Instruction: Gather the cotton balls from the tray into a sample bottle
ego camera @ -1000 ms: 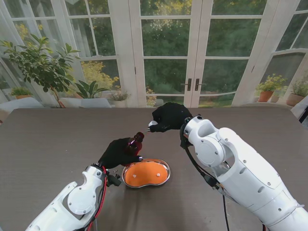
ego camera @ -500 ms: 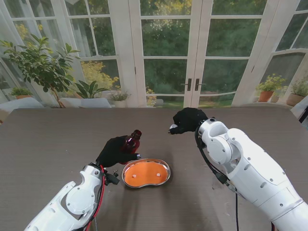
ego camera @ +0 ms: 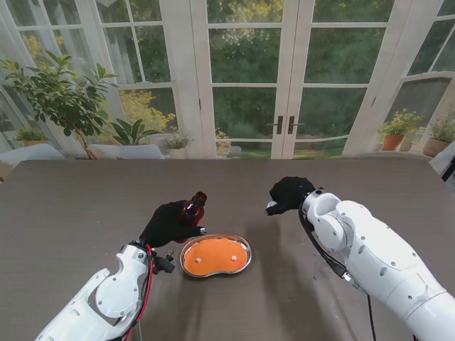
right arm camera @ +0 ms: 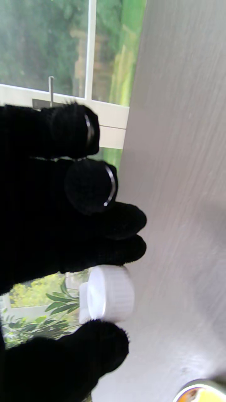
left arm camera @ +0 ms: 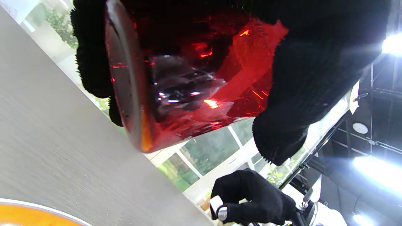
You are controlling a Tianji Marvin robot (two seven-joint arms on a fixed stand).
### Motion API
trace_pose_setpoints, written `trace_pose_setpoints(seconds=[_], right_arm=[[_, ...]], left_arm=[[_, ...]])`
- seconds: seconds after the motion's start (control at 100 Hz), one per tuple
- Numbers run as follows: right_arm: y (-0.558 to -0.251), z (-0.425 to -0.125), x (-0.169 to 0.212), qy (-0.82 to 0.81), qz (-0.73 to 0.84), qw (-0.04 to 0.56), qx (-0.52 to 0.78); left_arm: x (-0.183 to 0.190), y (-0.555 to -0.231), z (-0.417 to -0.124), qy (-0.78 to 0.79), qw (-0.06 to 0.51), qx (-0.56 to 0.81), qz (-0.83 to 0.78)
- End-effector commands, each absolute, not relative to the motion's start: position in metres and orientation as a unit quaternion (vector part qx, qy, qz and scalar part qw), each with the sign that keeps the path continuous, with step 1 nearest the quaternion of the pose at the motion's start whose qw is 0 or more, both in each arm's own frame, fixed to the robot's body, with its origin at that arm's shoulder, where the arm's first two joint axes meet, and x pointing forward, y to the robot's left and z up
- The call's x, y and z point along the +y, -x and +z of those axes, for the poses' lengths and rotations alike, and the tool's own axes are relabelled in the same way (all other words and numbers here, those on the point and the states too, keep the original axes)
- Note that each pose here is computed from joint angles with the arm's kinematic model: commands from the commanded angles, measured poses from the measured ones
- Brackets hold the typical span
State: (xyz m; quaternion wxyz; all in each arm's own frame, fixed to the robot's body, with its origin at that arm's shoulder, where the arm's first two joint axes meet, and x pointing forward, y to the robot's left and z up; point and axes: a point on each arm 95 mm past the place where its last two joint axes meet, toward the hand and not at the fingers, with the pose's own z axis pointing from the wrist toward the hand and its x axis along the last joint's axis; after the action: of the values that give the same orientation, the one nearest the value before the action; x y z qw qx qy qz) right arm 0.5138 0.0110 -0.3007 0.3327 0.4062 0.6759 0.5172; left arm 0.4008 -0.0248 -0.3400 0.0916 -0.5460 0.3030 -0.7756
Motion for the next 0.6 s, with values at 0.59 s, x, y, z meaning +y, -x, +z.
trace_pose_setpoints(seconds=[0.59], right_arm=[[-0.514, -0.36, -0.011, -0.393, 0.462, 0.325, 0.725]], left_arm=[[-0.023, -0.397, -0.34, 0.551, 0.094, 0.304, -0.772]])
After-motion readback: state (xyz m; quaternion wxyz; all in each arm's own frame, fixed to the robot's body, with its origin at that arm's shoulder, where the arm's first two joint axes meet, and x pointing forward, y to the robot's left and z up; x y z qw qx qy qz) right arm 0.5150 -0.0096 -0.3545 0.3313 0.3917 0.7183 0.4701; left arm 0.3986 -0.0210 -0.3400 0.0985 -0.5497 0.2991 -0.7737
